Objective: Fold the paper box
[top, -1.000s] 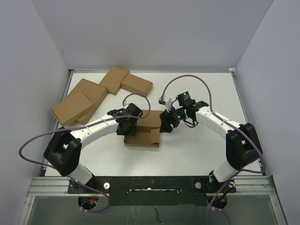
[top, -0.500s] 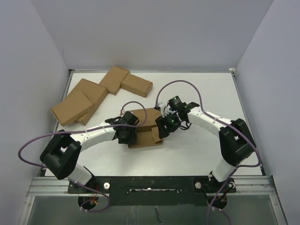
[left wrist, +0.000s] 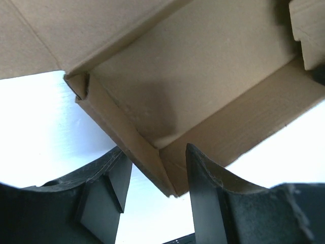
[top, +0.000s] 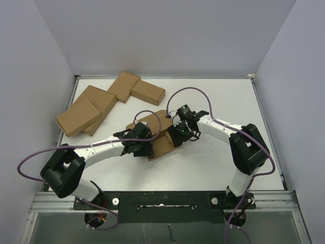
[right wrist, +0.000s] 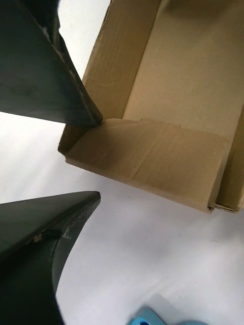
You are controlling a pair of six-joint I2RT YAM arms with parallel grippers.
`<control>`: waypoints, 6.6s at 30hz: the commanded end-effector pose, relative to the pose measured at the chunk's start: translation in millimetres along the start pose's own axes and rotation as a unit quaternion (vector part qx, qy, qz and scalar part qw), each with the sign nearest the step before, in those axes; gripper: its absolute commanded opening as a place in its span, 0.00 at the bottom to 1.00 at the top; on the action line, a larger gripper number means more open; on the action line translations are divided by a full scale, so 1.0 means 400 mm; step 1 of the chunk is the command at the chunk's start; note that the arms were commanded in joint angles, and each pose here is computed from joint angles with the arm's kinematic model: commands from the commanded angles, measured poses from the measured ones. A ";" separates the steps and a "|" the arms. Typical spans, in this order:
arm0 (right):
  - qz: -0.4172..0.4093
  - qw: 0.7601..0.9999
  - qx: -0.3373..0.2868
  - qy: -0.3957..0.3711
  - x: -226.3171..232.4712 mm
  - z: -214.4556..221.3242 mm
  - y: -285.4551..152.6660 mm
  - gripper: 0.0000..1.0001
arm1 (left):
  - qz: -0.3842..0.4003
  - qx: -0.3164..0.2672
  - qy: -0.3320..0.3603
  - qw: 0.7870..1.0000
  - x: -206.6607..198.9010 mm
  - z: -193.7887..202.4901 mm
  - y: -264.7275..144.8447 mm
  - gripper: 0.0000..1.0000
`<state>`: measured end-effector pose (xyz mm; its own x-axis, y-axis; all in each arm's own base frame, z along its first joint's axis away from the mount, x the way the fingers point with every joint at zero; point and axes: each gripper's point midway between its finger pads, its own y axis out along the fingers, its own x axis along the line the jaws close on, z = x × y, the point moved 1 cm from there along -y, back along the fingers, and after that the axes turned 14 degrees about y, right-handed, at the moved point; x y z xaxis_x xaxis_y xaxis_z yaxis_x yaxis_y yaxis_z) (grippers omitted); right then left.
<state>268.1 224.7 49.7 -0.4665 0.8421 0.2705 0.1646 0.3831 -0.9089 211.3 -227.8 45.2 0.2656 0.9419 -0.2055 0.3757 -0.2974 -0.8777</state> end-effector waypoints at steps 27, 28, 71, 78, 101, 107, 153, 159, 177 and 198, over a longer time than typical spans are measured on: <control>-0.180 0.982 -0.031 -0.038 0.057 -0.174 -0.041 0.75 | 0.023 -0.033 -0.003 0.999 -0.035 -0.048 0.004 0.45; -0.190 0.981 -0.031 -0.041 0.064 -0.178 -0.044 0.75 | 0.023 -0.032 -0.003 0.999 -0.036 -0.047 0.003 0.45; 0.077 0.985 -0.065 -0.138 -0.059 -0.234 0.071 0.29 | 0.013 -0.037 0.001 0.999 -0.029 -0.054 0.006 0.45; 0.037 0.985 -0.081 -0.145 -0.019 -0.246 0.039 0.40 | 0.011 -0.035 0.002 0.999 -0.025 -0.052 0.004 0.45; -0.056 0.972 -0.135 -0.184 0.030 -0.292 -0.113 0.67 | 0.006 -0.096 0.000 0.995 -0.021 -0.110 -0.080 0.66; -0.068 0.971 -0.165 -0.161 -0.057 -0.331 -0.180 0.69 | 0.007 -0.138 0.002 0.990 -0.010 -0.129 -0.134 0.68; 0.080 0.992 -0.053 -0.084 -0.255 -0.290 0.037 0.24 | 0.006 -0.243 -0.042 0.969 0.098 -0.063 -0.257 0.71; 0.069 0.988 -0.103 -0.093 -0.239 -0.324 -0.043 0.19 | 0.005 -0.244 -0.042 0.969 0.100 -0.061 -0.256 0.71; -0.151 0.941 -0.162 -0.255 0.132 -0.319 -0.162 0.19 | -0.010 -0.247 -0.045 0.968 0.117 -0.060 -0.259 0.71; -0.103 0.944 -0.041 -0.310 0.170 -0.226 0.072 0.32 | -0.005 -0.249 -0.056 0.967 0.126 -0.038 -0.257 0.71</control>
<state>308.3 314.0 57.1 -0.8892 0.3904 0.2385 0.0190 0.5523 -0.8334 195.9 -152.5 121.5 0.1801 0.9534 -0.2423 0.7374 -0.2938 -0.6082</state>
